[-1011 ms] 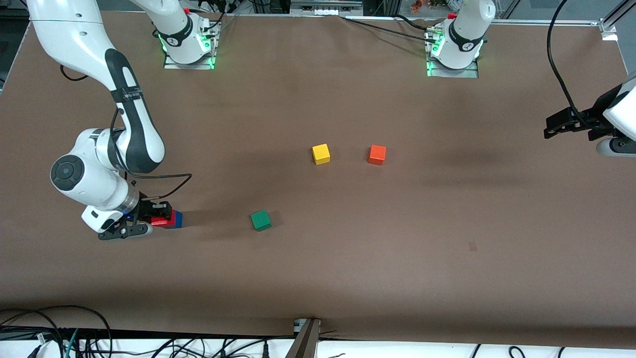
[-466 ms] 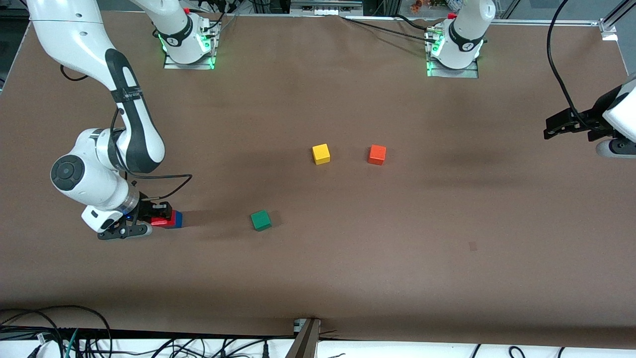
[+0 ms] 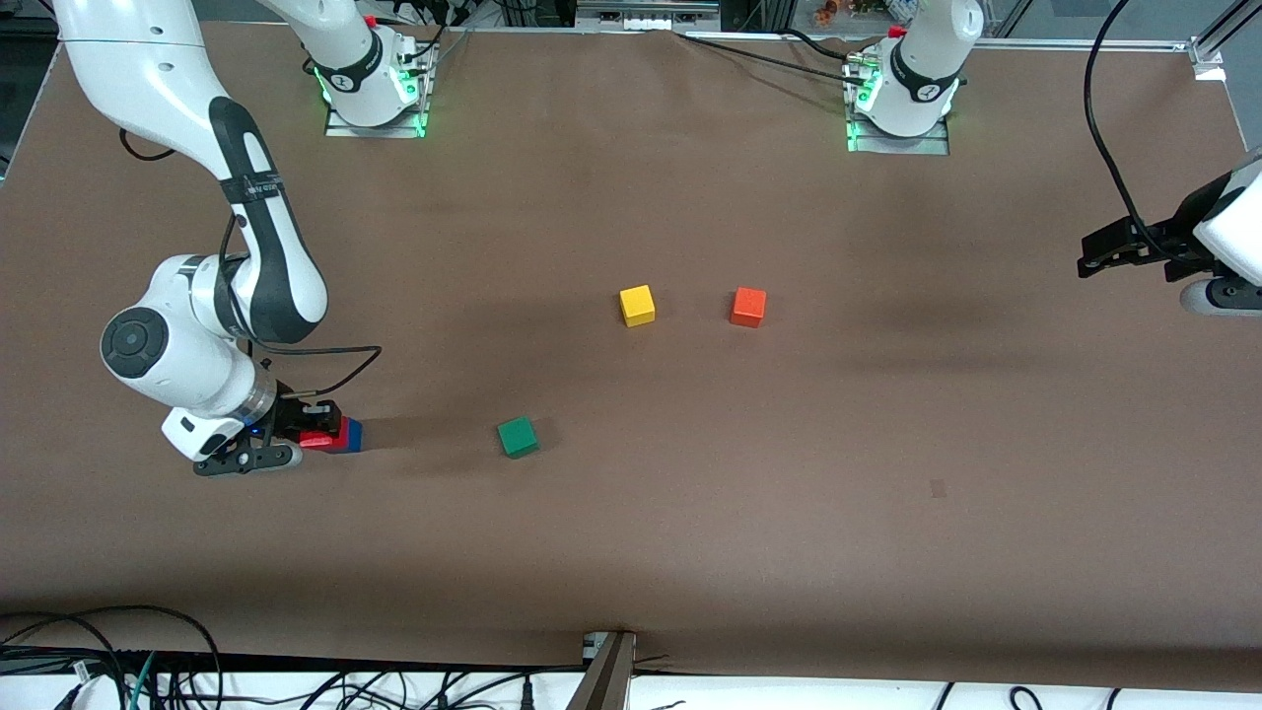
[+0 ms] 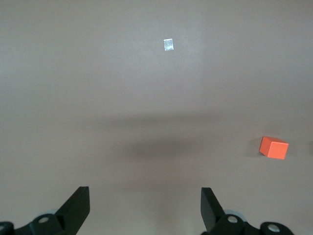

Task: Pass red block to right arm, stack on blue
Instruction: 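Lower the red cube onto the blue cube with the right gripper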

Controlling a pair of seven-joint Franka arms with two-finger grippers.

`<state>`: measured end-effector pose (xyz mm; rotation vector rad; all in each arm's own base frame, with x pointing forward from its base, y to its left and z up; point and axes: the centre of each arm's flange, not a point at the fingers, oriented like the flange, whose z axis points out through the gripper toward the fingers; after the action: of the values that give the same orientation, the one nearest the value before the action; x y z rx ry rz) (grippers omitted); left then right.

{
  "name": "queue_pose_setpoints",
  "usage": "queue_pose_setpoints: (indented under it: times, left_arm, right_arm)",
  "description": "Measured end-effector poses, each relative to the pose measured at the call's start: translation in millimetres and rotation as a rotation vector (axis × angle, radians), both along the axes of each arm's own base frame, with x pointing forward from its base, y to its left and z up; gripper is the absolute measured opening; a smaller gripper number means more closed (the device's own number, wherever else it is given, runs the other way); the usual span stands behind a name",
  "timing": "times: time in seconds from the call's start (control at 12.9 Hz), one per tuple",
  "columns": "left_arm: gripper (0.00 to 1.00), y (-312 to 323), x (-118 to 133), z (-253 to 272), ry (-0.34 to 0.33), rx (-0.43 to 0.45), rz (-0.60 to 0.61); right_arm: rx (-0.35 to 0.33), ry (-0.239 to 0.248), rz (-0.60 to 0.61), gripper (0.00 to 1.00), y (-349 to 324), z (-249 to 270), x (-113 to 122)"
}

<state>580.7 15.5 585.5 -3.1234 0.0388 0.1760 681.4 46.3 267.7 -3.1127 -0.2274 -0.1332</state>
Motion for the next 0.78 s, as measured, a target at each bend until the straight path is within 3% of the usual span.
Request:
queue_pose_setpoints:
  times: [0.62, 0.78]
  left_arm:
    - [1.00, -0.7, 0.3, -0.4, 0.001, 0.000, -0.001]
    - [1.00, -0.7, 0.4, 0.0, 0.000, 0.000, -0.001]
  right_arm:
    - [-0.006, 0.001, 0.002, 0.58, -0.2, -0.7, -0.1]
    - [-0.007, 0.006, 0.000, 0.75, -0.7, -4.3, -0.5]
